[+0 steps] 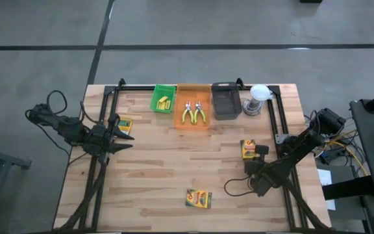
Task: Pick & Place School Supplies
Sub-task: Put the yellow crayon box into the black bin
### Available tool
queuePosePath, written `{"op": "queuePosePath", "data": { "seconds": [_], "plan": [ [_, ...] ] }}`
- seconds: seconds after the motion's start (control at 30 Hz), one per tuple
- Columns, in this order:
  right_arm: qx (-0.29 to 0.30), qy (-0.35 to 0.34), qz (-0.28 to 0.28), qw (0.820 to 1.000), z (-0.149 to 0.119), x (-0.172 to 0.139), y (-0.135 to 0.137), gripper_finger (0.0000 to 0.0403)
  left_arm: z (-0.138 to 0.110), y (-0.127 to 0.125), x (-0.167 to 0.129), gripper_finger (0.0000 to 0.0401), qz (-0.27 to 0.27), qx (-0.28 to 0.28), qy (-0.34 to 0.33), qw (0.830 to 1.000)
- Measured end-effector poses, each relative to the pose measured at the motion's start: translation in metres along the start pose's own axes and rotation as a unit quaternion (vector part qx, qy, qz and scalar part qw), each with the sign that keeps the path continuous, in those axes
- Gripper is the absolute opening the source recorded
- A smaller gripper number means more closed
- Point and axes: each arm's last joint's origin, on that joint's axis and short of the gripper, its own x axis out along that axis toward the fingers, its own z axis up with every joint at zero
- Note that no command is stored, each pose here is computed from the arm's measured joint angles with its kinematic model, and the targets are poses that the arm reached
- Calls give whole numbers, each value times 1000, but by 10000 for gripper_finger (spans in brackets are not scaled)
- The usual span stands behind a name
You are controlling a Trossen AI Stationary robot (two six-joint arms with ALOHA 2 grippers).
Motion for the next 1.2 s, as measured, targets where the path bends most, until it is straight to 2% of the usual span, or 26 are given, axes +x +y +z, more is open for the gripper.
{"op": "queuePosePath", "data": {
  "seconds": [0.5, 0.7, 0.9, 1.2],
  "plan": [
    [76, -47, 9, 996, 23, -25, 6, 8, 0, 0, 0, 124, 0, 0, 0, 1000],
    [139, -68, 22, 988, 31, -37, 4, 8, 0, 0, 0, 124, 0, 0, 0, 1000],
    [219, -80, 55, 971, 40, -54, -2, 8, 0, 0, 0, 124, 0, 0, 0, 1000],
    [354, -87, 99, 926, 48, -70, -21, 8, 0, 0, 0, 124, 0, 0, 0, 1000]
  ]
}}
